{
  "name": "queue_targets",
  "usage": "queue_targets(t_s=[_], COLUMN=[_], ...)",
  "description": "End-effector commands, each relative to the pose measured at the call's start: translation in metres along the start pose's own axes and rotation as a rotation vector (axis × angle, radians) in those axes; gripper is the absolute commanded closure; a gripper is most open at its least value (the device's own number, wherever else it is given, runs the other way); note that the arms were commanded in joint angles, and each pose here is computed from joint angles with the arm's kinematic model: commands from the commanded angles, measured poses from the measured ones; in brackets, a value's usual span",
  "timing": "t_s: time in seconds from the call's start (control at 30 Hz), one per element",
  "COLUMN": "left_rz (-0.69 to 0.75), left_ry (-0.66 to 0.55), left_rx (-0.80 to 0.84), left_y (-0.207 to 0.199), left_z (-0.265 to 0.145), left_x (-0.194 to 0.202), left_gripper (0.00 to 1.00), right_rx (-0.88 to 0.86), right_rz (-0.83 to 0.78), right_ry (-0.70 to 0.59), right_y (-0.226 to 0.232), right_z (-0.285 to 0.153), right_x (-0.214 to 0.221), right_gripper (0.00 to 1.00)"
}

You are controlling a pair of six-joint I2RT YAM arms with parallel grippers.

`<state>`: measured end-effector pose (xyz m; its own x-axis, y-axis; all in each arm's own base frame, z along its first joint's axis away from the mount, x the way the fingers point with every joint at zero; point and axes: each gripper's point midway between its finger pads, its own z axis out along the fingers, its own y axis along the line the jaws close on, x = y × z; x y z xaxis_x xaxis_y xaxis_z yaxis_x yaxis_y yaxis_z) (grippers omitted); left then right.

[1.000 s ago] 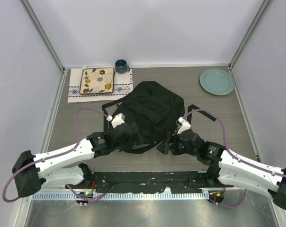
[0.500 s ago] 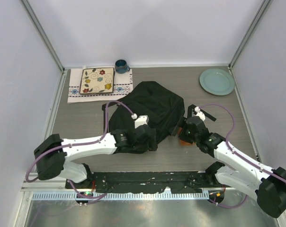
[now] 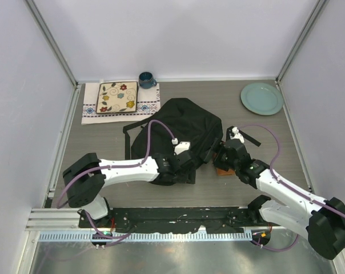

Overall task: Pack the student bag
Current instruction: Zip the student bag at the center of the board.

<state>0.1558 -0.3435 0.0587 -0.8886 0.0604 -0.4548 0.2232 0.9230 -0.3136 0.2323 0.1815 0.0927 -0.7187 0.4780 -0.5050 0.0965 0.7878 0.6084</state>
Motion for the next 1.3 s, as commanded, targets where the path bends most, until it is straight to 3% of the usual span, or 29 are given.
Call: queue_targets(t_s=[0.0,0.23,0.4,0.53,0.73,0.77,0.97,1.27], left_rz=[0.017,0.039,0.038,0.034,0.048,0.048,0.061,0.077], left_ry=[-0.017,-0.032,-0.026,-0.037,-0.040,-0.035,-0.028,-0.045], left_rx=[-0.046,-0.095,-0.130,-0.166,-0.190,-0.190,-0.172,-0.082], left_y=[0.001,0.003,0.002,0.009,0.014,0.014,0.009,-0.006], left_z=[0.001,0.014,0.030,0.034,0.039,0.040,0.043,0.022], left_x=[-0.005,-0.009,-0.008,-0.009,-0.007,-0.006,-0.006,-0.016], left_gripper=[0.29,0.31,0.46,0.52,0.69,0.77,1.00,1.00], right_rx=[-0.058,-0.069,-0.055,-0.052,-0.079,-0.083,-0.104,-0.087], right_rz=[0.021,0.029,0.033,0.035,0.053,0.062,0.106,0.153], right_ry=[-0.016,-0.006,0.002,0.005,0.038,0.044,0.067,0.093], right_y=[0.013,0.015,0.011,0.009,0.013,0.013,0.013,0.008], right_z=[0.003,0.007,0.012,0.014,0.015,0.015,0.018,0.033], right_x=[-0.006,-0.004,-0.001,0.001,0.008,0.009,0.018,0.026], right_gripper=[0.22,0.22,0.22,0.22,0.22,0.22,0.22,0.22])
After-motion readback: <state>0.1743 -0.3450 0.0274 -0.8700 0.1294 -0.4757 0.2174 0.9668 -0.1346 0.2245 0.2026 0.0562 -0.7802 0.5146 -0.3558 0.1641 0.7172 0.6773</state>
